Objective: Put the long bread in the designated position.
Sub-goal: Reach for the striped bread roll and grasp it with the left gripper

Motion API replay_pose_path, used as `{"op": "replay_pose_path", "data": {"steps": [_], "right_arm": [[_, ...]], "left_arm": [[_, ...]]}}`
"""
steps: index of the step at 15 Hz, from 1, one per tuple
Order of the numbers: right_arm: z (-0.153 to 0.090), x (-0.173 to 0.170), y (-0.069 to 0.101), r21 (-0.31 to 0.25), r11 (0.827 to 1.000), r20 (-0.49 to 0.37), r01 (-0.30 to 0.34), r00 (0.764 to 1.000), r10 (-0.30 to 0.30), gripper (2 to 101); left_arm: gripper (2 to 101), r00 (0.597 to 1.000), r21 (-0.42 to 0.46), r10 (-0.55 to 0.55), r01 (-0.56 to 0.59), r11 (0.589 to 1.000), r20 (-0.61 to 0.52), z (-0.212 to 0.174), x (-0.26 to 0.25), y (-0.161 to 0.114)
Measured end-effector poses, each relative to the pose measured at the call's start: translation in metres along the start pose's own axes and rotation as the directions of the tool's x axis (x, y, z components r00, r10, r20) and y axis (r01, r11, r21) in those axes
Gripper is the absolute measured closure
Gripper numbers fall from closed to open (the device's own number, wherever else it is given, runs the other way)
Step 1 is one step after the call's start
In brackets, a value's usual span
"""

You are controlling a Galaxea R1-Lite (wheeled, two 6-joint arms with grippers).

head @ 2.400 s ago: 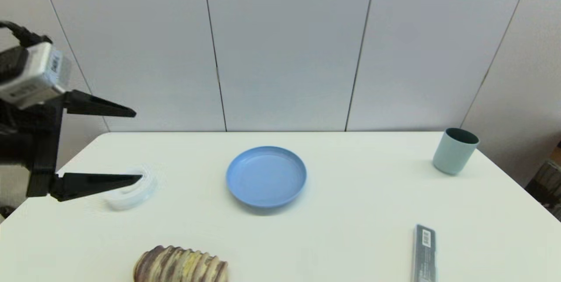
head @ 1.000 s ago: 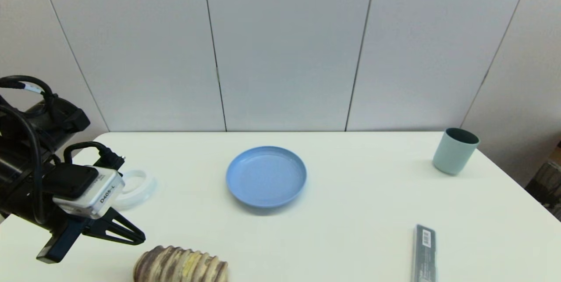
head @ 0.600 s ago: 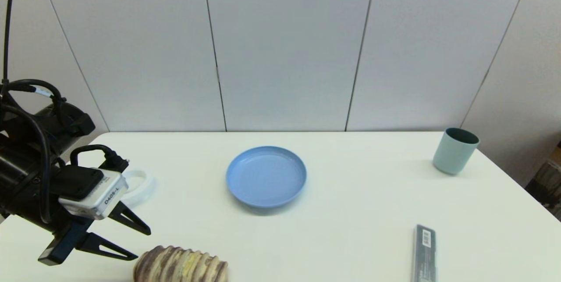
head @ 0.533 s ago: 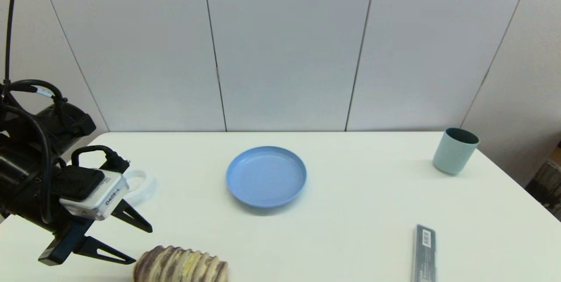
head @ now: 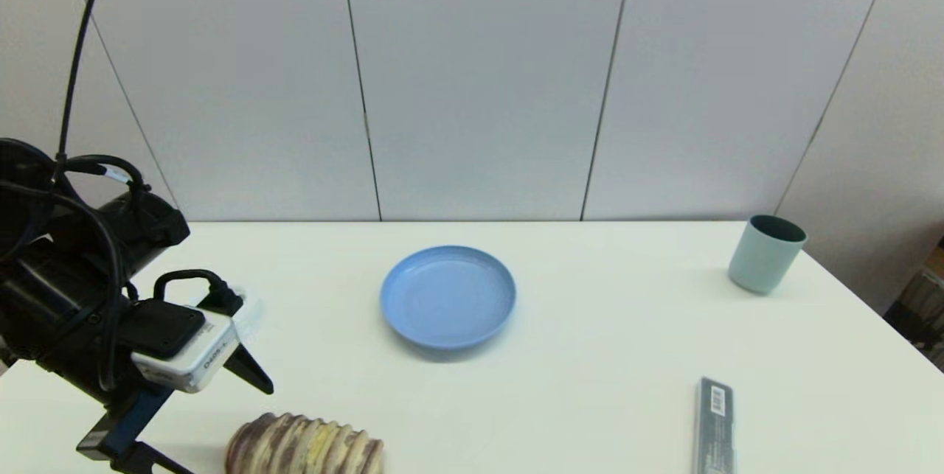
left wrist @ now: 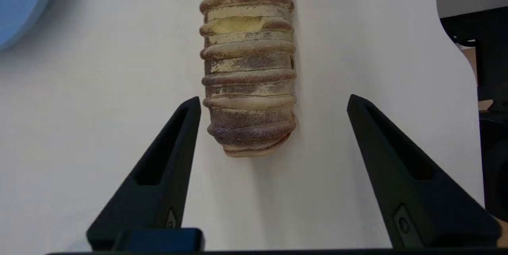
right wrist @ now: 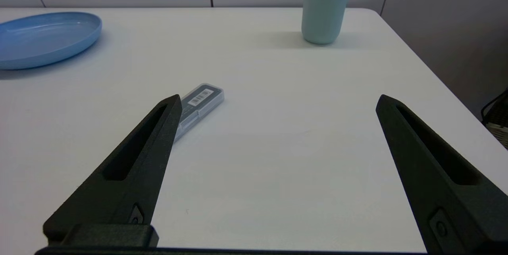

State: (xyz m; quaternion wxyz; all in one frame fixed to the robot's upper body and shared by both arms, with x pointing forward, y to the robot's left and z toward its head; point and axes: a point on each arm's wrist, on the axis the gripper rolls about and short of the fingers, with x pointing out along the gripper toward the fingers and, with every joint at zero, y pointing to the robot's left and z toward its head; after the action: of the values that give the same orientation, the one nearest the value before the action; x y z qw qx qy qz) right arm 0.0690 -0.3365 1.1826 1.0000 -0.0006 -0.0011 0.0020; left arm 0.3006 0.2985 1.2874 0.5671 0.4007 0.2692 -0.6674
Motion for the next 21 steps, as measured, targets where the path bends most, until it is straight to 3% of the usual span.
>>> {"op": "replay_pose_path", "data": {"steps": [4,9,16,20,21], "right_arm": [[0.0,0.0,0.0,0.0,1.0,0.0,0.0,1.0,0.0,5.2],[0.0,0.0,0.0,0.0,1.0,0.0,0.0,1.0,0.0,5.2],[0.0,0.0,0.0,0.0,1.0,0.0,0.0,1.0,0.0,5.2],[0.0,0.0,0.0,0.0,1.0,0.001,0.0,1.0,0.0,5.2],[0.0,0.0,0.0,0.0,1.0,0.0,0.0,1.0,0.0,5.2]], "left_arm": [[18.4,0.999,0.022,-0.037,0.037,0.999,0.001,0.004,0.02,0.015],[12.3,0.998,-0.07,-0.068,0.067,0.995,-0.012,0.01,0.045,0.029],[8.1,0.997,-0.123,-0.069,0.062,0.99,-0.048,0.001,0.062,0.036],[8.5,0.997,-0.14,-0.058,0.05,0.989,-0.051,-0.004,0.069,0.036],[19.5,0.997,-0.147,-0.063,0.055,0.988,-0.051,-0.005,0.07,0.035]]}}
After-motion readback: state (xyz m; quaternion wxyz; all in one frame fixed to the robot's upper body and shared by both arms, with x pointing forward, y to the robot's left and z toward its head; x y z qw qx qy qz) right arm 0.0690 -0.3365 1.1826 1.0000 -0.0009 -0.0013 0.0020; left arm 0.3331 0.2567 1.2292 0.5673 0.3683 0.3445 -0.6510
